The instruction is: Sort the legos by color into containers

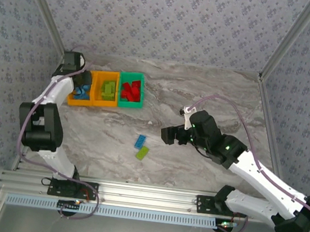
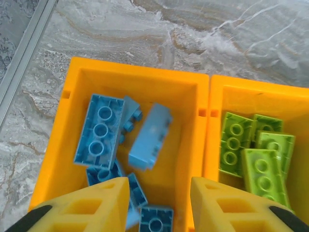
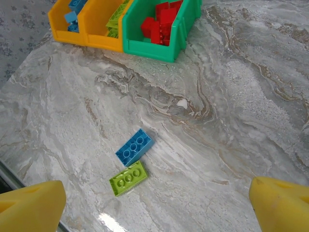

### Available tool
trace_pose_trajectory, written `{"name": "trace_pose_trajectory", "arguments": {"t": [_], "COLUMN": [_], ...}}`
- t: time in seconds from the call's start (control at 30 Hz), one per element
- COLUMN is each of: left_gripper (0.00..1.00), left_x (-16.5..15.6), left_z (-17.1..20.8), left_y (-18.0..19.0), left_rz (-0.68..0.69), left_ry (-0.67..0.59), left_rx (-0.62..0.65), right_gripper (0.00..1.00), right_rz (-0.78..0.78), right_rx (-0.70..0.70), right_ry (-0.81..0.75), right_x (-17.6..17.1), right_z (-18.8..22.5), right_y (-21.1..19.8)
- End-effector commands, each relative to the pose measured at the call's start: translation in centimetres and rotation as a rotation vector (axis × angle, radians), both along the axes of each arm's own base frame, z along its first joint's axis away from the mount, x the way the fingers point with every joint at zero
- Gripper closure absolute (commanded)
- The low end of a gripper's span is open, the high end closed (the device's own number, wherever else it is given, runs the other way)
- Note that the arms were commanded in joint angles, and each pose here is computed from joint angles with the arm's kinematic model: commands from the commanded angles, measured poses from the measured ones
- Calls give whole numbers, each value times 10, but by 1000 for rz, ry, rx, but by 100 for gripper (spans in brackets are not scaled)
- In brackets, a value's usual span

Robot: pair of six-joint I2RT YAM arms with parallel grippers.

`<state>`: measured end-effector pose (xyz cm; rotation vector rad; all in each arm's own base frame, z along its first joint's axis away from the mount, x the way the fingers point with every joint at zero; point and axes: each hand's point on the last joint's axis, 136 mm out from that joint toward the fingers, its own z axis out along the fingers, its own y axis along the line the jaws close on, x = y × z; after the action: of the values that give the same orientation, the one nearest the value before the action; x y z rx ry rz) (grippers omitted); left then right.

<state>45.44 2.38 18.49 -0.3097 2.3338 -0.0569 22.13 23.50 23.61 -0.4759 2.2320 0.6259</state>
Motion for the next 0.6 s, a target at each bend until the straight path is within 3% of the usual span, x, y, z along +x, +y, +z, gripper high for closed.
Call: {"name": "trace_pose_trajectory", "arguments": {"t": [0.0, 0.17, 0.33, 0.57], "left_gripper": [67, 67, 67, 63], "left_x": [-39, -112, -172, -192], "left_z": [38, 25, -14, -72], "left_y": [-64, -160, -222, -286], "left_rz": [-99, -345, -456, -558], "left_ry": [-26, 37, 120, 216], "left_rx": [-159, -128, -156, -136], "right_gripper": [0, 0, 0, 0], "right_rz": [-14, 6, -24, -33], "right_rx": [-4, -22, -28, -14], "right_ry": [20, 98, 139, 159], "right_x": [3, -5, -9, -11], "right_z": [-7, -31, -44, -49], "right_y": [1, 1, -8, -13]}}
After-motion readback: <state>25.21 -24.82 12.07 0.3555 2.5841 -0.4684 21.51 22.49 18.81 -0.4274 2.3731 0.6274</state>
